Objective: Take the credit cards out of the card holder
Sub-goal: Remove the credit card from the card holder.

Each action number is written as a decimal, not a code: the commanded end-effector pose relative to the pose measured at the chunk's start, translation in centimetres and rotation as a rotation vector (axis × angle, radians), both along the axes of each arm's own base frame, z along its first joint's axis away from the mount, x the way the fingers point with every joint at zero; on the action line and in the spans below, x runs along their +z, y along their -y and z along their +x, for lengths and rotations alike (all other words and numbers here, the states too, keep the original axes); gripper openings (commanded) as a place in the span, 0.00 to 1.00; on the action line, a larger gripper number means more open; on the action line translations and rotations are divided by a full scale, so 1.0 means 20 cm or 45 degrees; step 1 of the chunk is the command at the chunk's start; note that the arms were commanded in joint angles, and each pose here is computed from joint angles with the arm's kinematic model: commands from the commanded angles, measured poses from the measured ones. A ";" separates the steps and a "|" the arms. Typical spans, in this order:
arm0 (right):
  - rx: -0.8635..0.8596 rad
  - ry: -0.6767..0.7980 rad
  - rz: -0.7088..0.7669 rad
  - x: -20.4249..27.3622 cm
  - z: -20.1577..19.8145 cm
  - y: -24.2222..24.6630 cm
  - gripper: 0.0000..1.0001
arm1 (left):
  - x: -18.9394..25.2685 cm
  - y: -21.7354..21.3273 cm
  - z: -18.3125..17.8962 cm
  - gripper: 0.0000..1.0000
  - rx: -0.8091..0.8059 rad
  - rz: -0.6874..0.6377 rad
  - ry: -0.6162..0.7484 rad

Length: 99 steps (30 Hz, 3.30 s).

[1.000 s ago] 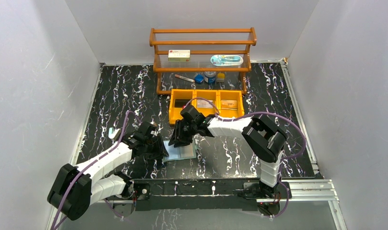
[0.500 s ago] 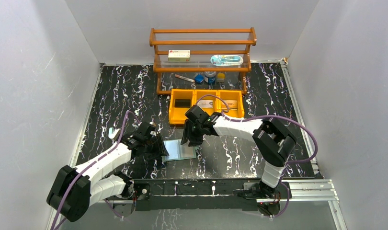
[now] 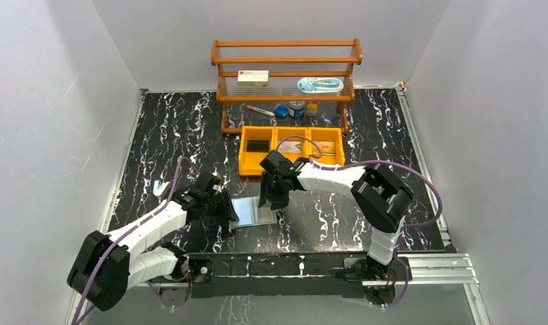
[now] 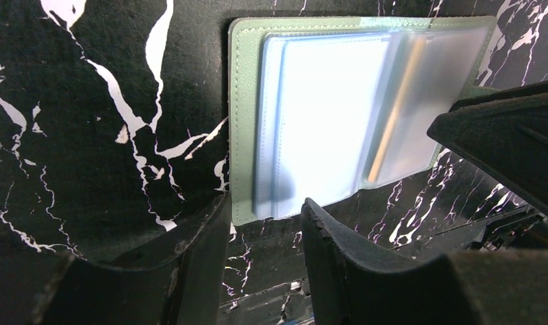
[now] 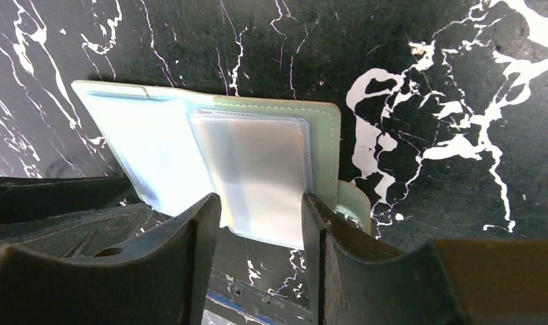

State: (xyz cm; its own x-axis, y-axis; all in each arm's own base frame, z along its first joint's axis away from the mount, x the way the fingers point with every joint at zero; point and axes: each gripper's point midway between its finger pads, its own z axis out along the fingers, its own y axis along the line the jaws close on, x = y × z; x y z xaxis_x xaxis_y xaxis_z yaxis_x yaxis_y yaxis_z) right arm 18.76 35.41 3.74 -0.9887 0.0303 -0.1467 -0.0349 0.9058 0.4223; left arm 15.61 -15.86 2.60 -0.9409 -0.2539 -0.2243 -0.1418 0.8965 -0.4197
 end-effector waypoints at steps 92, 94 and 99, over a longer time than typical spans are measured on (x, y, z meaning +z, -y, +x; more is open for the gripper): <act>0.210 0.270 -0.526 0.04 0.07 0.01 0.16 | 0.03 0.06 0.03 0.42 -0.079 -0.039 0.003; 0.227 0.265 -0.477 0.05 0.06 -0.02 0.12 | 0.03 0.06 0.03 0.42 -0.082 -0.039 0.004; 0.257 0.256 -0.299 0.11 0.04 -0.15 0.04 | 0.04 0.06 0.03 0.42 -0.079 -0.040 0.007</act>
State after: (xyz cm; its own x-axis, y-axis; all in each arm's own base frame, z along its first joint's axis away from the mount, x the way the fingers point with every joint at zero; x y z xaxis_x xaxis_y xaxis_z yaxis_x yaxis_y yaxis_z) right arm 19.44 35.84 4.18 -0.9294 -0.2355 -0.2841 -0.2598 0.9644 0.0503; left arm 16.13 -16.88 2.73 -0.9532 -0.2117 -0.2159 -0.0980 0.8918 -0.4417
